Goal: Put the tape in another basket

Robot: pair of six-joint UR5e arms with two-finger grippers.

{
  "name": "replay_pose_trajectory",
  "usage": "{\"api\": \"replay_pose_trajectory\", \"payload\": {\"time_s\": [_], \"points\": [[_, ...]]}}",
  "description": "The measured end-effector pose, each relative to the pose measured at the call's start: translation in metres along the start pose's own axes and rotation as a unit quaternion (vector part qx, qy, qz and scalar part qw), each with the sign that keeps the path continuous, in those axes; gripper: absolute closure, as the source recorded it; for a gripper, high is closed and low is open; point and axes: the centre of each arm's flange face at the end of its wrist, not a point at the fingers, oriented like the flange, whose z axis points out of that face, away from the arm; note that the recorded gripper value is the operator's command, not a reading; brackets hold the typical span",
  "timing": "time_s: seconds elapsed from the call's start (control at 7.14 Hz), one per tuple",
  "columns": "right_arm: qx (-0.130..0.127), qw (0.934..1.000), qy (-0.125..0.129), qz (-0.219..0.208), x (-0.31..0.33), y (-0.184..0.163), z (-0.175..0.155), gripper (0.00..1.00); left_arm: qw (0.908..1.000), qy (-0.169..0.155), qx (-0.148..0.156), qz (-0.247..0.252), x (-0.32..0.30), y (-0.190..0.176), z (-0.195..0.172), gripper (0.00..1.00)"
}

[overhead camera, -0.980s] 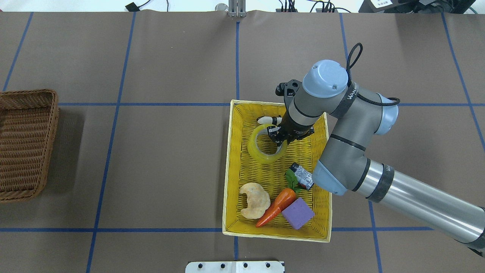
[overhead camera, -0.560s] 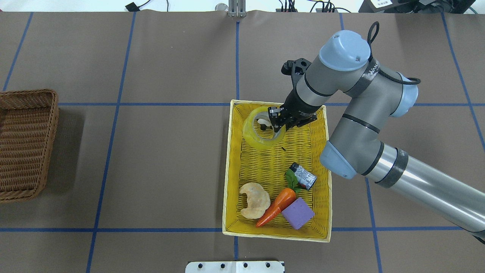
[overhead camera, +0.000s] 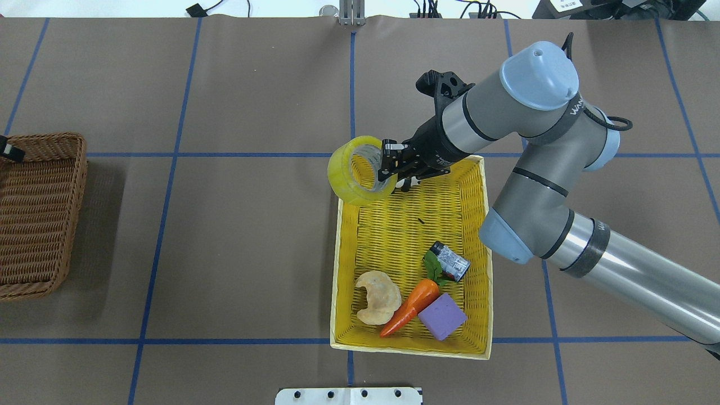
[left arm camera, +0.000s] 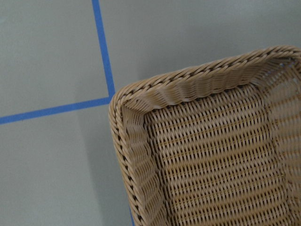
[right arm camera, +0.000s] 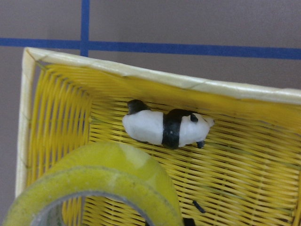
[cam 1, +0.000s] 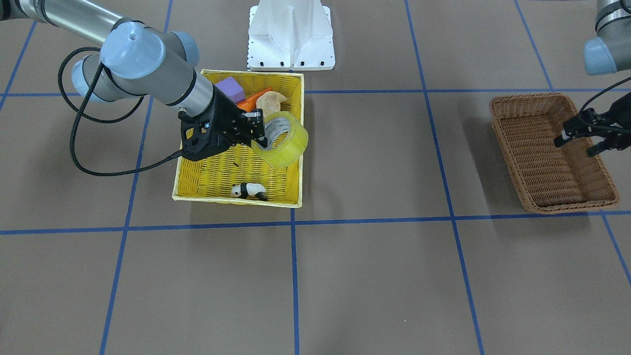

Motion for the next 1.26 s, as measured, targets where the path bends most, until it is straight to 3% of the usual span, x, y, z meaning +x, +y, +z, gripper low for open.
{"api": "replay_pose_trajectory", "payload": {"time_s": [0.42,0.7,0.84,1.12,1.26], "points": [[0.013,0.9934,-0.112,0.022,-0.012,0.020,-0.015,1.00,0.9953,0.091,0.027,-0.018,0.100,-0.015,0.018,0.02],[0.027,0.9802,-0.190,0.047,-0.011,0.038,-0.005,1.00,0.9879,0.150,0.038,-0.008,0.147,-0.010,0.026,0.02],[0.031,0.9743,-0.216,0.055,-0.008,0.046,0.005,1.00,0.9836,0.175,0.037,-0.023,0.164,-0.010,0.028,0.02],[0.035,0.9647,-0.252,0.069,-0.011,0.062,0.017,1.00,0.9659,0.251,0.037,-0.052,0.217,-0.007,0.041,0.02],[0.033,0.9586,-0.271,0.080,-0.013,0.069,0.018,1.00,0.9466,0.307,0.039,-0.090,0.249,0.003,0.051,0.02]]}}
